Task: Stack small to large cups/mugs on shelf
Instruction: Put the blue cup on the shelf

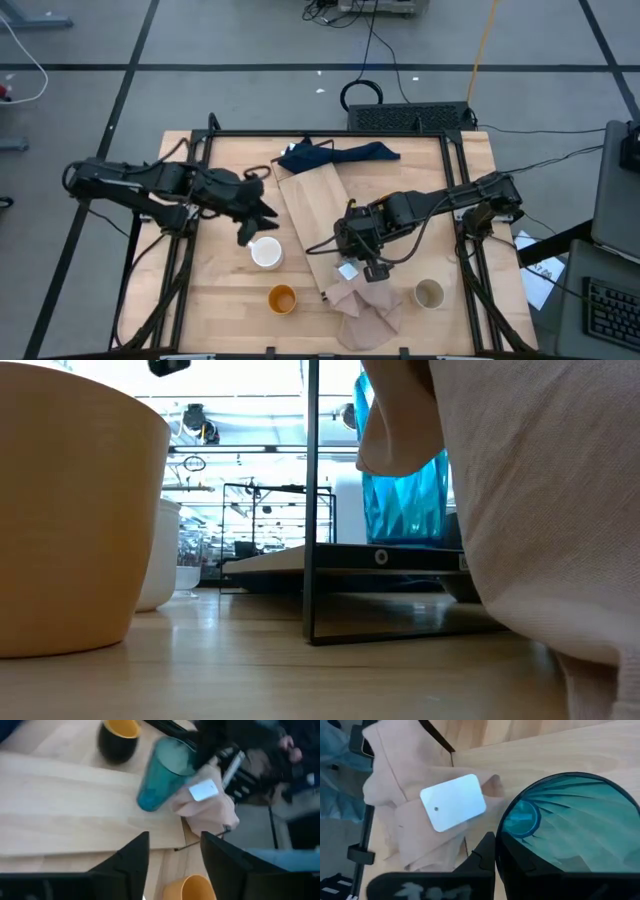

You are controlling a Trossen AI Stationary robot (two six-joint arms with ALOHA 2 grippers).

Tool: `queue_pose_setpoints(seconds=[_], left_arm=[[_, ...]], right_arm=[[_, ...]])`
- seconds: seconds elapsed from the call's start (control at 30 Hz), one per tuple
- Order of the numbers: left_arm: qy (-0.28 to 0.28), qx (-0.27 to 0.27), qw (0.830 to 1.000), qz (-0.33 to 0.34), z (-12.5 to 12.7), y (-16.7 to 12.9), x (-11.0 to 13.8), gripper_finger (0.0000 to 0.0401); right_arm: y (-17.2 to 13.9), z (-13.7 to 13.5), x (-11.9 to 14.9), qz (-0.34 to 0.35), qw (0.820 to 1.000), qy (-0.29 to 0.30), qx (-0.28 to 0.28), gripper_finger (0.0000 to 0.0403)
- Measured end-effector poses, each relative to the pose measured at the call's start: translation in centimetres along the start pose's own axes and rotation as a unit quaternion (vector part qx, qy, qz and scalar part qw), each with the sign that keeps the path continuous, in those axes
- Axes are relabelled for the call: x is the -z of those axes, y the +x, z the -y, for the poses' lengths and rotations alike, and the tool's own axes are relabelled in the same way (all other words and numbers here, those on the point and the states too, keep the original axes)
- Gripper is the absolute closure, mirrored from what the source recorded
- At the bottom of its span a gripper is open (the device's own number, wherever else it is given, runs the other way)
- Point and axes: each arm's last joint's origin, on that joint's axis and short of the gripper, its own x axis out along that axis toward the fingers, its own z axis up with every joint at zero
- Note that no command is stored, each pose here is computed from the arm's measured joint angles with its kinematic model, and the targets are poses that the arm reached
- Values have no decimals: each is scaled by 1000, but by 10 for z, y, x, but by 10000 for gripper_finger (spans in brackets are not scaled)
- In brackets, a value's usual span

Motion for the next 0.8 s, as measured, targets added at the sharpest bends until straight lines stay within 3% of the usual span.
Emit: queue_pose_setpoints(seconds=[0.13,0.3,0.43,0.6,0.8], left_arm=[[28,14,999,-15,5,15,1,209],[51,41,998,16,11,18,-5,213],[42,39,998,23,9,18,-8,214],[-6,31,999,12,6,18,-7,214],[-27,23,999,20,7,18,-7,213]], right_arm=[[-6,-2,-1,22,1000,8,-19,403],[-17,-4,-4,65,997,16,-34,403],[-30,-2,-3,98,995,16,-12,403],[-52,9,4,133,990,34,35,403],[-95,15,6,260,963,59,30,403]])
